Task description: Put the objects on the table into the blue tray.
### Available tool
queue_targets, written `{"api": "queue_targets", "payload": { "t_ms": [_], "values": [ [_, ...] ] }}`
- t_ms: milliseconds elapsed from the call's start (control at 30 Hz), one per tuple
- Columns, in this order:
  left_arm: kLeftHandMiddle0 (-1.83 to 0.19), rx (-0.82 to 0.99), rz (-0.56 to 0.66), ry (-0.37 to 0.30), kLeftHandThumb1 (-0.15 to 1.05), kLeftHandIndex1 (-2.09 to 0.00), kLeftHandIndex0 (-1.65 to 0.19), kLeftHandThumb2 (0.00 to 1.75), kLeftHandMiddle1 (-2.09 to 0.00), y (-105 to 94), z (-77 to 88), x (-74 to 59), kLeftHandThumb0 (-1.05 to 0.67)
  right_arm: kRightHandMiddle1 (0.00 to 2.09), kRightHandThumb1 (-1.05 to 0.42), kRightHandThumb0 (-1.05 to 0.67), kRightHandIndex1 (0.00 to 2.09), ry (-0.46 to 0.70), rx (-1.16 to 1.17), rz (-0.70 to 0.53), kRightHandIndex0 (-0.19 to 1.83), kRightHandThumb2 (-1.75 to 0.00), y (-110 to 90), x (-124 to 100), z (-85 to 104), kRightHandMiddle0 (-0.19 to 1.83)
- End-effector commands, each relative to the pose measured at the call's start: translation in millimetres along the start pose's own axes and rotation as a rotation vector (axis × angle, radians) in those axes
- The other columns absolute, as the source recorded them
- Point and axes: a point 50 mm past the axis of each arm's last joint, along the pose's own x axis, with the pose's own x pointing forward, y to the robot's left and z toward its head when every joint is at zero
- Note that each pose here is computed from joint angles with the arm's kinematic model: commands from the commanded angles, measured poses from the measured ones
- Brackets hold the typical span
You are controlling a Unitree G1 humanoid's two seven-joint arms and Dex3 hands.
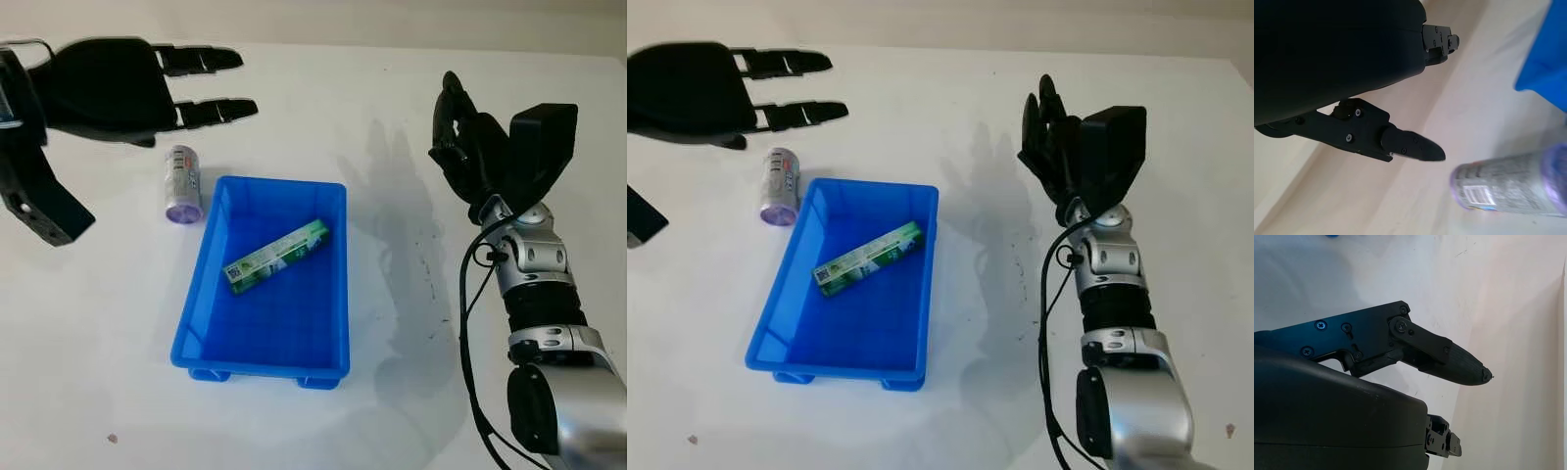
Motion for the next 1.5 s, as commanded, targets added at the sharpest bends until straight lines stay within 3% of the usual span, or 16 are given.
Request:
{"api": "queue_targets", "payload": {
  "t_ms": [0,33,133,200,367,800,967,1133,1267,1300,1333,1367,1433,1467],
  "values": [
    [0.07,-0.036,-0.033,-0.012,1.05,-0.05,0.09,0.24,-0.05,-9.1,7.6,0.2,-0.17,0.00,-1.05,-0.65,0.00,-0.023,-0.004,-0.011,-0.19,-0.82,-3.8,-0.8,7.2,-0.19],
    [0.07,-0.064,-0.059,-0.016,1.05,-0.05,0.09,0.24,-0.05,-10.6,9.6,1.2,-0.14,0.00,-1.05,-0.65,0.00,-0.024,-0.010,-0.012,-0.19,-0.82,-4.4,-1.5,7.3,-0.19],
    [0.11,-0.118,-0.083,-0.023,0.98,-0.05,0.11,0.09,-0.05,-13.0,14.1,2.1,-0.32,0.00,-1.05,-0.65,0.00,-0.027,-0.013,-0.013,-0.19,-0.82,-5.5,-2.8,7.8,-0.19],
    [0.07,-0.138,-0.098,-0.033,0.99,-0.06,0.08,0.08,-0.07,-16.7,18.6,1.3,-0.29,0.00,-1.05,-0.65,0.00,-0.027,-0.008,-0.016,-0.19,-0.82,-5.8,-3.2,7.9,-0.19],
    [0.09,-0.154,-0.160,-0.064,0.90,-0.05,0.10,0.03,-0.05,-25.6,26.1,-4.8,-0.58,0.00,-1.05,-0.63,0.00,-0.025,0.000,-0.013,-0.19,-0.84,-4.8,-3.3,7.2,-0.19],
    [0.09,-0.175,-0.232,-0.051,0.91,-0.05,0.11,0.06,-0.06,-38.0,33.4,-10.2,-0.63,0.00,-1.05,-0.62,0.00,-0.020,0.004,-0.016,-0.19,-0.84,-4.2,-2.5,6.1,-0.19],
    [-0.02,-0.204,-0.226,-0.064,0.93,-0.09,0.01,0.06,-0.09,-43.1,43.8,-4.5,-0.50,0.00,-1.05,-0.62,0.00,-0.026,-0.002,-0.012,-0.19,-0.84,-4.9,-2.7,7.1,-0.19],
    [-0.41,-0.135,-0.101,-0.086,1.04,-0.24,-0.33,0.16,-0.17,-47.5,54.8,3.3,-0.06,0.00,-1.05,-0.62,0.00,-0.026,0.006,-0.021,-0.19,-0.82,-9.0,-4.9,7.7,-0.19],
    [-0.54,-0.088,-0.067,-0.115,1.05,-0.33,-0.44,0.08,-0.18,-49.2,58.8,8.7,-0.12,0.00,-1.05,-0.63,0.00,-0.024,0.000,-0.018,-0.19,-0.81,-11.9,-7.1,8.5,-0.19],
    [-0.55,-0.065,-0.063,-0.124,1.03,-0.44,-0.44,0.07,-0.26,-49.8,60.0,11.0,-0.16,0.00,-1.05,-0.63,0.00,-0.022,0.001,-0.019,-0.19,-0.81,-12.7,-7.8,8.7,-0.19],
    [-0.44,-0.047,-0.060,-0.130,1.01,-0.67,-0.37,0.06,-0.64,-50.2,60.7,12.5,-0.19,0.00,-1.05,-0.63,0.00,-0.021,0.003,-0.020,-0.19,-0.81,-13.3,-8.3,8.9,-0.19],
    [-0.37,-0.010,-0.065,-0.140,1.01,-0.78,-0.33,0.06,-0.84,-51.2,61.3,14.6,-0.20,0.00,-1.05,-0.63,0.00,-0.017,0.000,-0.022,-0.19,-0.81,-14.1,-8.9,9.1,-0.19],
    [-0.29,0.063,-0.092,-0.154,1.04,-1.56,-0.20,0.08,-1.79,-52.7,60.8,18.5,-0.16,0.00,-1.05,-0.64,0.00,-0.013,-0.006,-0.021,-0.19,-0.81,-15.6,-10.2,9.3,-0.19],
    [-0.33,0.084,-0.108,-0.154,1.04,-1.72,-0.19,0.09,-1.94,-53.2,60.1,20.2,-0.14,0.00,-1.05,-0.64,0.00,-0.010,-0.006,-0.020,-0.19,-0.81,-16.3,-10.8,9.3,-0.19]
  ]
}}
